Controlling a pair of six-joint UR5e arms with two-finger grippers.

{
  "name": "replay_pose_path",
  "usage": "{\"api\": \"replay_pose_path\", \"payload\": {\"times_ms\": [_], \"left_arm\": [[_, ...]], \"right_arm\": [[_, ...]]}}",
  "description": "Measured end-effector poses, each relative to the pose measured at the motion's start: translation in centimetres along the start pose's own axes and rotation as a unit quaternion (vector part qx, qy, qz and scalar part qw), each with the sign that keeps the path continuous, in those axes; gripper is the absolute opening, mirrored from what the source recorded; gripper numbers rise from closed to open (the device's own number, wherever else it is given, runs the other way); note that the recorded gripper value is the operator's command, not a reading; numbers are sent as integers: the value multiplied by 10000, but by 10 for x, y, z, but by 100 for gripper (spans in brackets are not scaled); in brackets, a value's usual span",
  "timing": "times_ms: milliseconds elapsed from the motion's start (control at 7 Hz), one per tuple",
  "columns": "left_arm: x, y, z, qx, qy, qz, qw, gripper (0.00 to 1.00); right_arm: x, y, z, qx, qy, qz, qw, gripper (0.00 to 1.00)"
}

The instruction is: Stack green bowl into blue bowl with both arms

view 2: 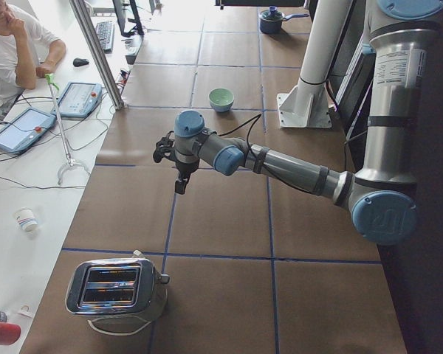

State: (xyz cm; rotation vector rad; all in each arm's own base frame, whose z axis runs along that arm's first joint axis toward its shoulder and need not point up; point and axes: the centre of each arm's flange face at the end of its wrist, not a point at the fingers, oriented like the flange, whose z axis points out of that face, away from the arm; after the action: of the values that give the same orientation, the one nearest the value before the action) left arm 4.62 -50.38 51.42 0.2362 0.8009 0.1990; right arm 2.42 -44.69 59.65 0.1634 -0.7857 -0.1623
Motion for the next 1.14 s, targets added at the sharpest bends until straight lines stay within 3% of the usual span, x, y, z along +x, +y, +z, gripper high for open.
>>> {"api": "replay_pose_path", "payload": {"times_ms": [429,714,1143], "left_arm": [[-105,49,-30,-743,-151,-339,9965,100],[-110,76,-30,-911,-55,-580,9941,100],[-112,84,-25,-970,3,-642,9932,100]], "right_arm": [[27,10,-3,-292,5,47,9996,100],[28,12,-2,-316,-25,84,9995,100],[15,5,-1,-332,-25,-82,9994,100]]}}
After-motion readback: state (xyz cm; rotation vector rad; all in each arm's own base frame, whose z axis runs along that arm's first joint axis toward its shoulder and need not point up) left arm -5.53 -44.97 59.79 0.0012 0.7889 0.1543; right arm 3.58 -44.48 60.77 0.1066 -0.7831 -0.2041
